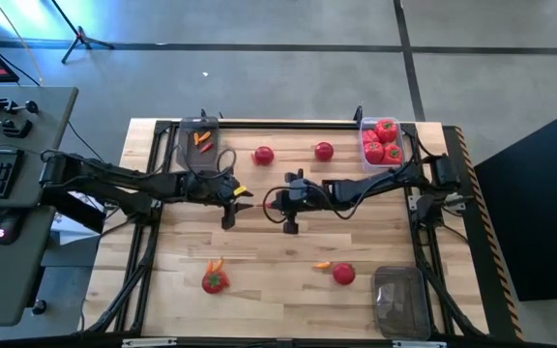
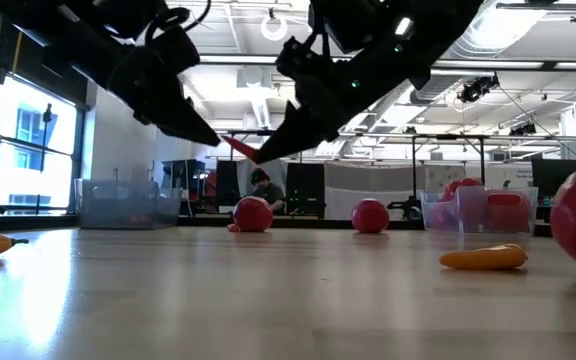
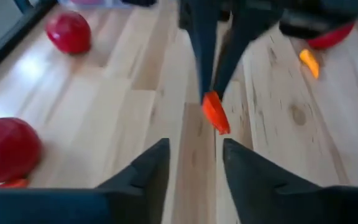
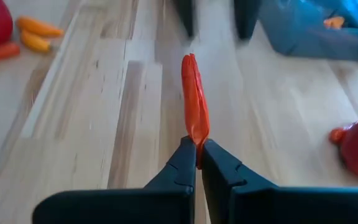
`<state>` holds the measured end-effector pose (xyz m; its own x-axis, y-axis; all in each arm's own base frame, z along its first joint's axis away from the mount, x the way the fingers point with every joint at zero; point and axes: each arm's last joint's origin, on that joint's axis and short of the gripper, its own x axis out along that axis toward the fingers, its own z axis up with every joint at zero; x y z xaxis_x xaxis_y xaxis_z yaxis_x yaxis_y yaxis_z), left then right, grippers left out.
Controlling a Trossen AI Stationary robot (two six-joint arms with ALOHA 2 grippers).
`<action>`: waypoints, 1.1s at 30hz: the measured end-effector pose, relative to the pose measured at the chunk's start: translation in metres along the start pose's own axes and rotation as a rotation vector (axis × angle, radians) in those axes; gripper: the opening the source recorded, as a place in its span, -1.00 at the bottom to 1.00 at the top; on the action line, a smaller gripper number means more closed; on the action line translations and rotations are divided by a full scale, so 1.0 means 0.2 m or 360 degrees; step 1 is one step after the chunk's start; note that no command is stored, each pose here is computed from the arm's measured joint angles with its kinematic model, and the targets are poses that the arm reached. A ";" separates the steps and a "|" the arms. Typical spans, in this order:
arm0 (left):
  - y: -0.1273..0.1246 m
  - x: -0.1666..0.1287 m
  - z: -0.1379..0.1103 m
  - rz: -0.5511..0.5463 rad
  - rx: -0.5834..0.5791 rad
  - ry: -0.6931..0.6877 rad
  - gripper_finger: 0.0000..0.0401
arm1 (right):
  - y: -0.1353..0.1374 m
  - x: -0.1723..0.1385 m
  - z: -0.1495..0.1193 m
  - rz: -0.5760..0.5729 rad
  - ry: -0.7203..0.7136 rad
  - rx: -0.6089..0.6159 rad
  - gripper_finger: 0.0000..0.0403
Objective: Sort produce into baskets
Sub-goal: Put the orange chili pepper into the top black bin
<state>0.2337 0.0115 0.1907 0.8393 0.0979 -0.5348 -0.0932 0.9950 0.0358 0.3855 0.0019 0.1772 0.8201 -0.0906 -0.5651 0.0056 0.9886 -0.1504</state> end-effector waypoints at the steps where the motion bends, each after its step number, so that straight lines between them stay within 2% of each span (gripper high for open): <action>1: -0.01 0.02 0.00 -0.0006 0.0011 0.0004 -0.24 | 0.00 0.00 0.00 -0.0006 -0.0017 0.0002 -1.00; 7: -0.04 0.08 -0.03 -0.0034 0.0051 0.0020 -0.06 | -0.01 0.00 0.02 -0.0011 -0.0053 0.0004 -1.00; 16: -0.04 0.08 -0.01 -0.0052 0.0007 -0.0048 -0.14 | -0.01 0.00 0.01 -0.0036 -0.0045 0.0007 -1.00; 22: -0.04 0.08 0.00 -0.0054 -0.0065 -0.0067 -0.35 | -0.01 0.00 0.01 -0.0041 -0.0044 0.0007 -1.00; 33: -0.04 0.08 0.01 -0.0054 -0.0080 -0.0096 -0.94 | -0.01 0.00 0.01 -0.0039 -0.0043 0.0008 -1.00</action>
<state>0.2483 0.0046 0.1836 0.8729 0.0664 -0.4833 -0.0893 0.9957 -0.0246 0.3871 0.0008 0.1796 0.8349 -0.1118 -0.5389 0.0288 0.9867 -0.1602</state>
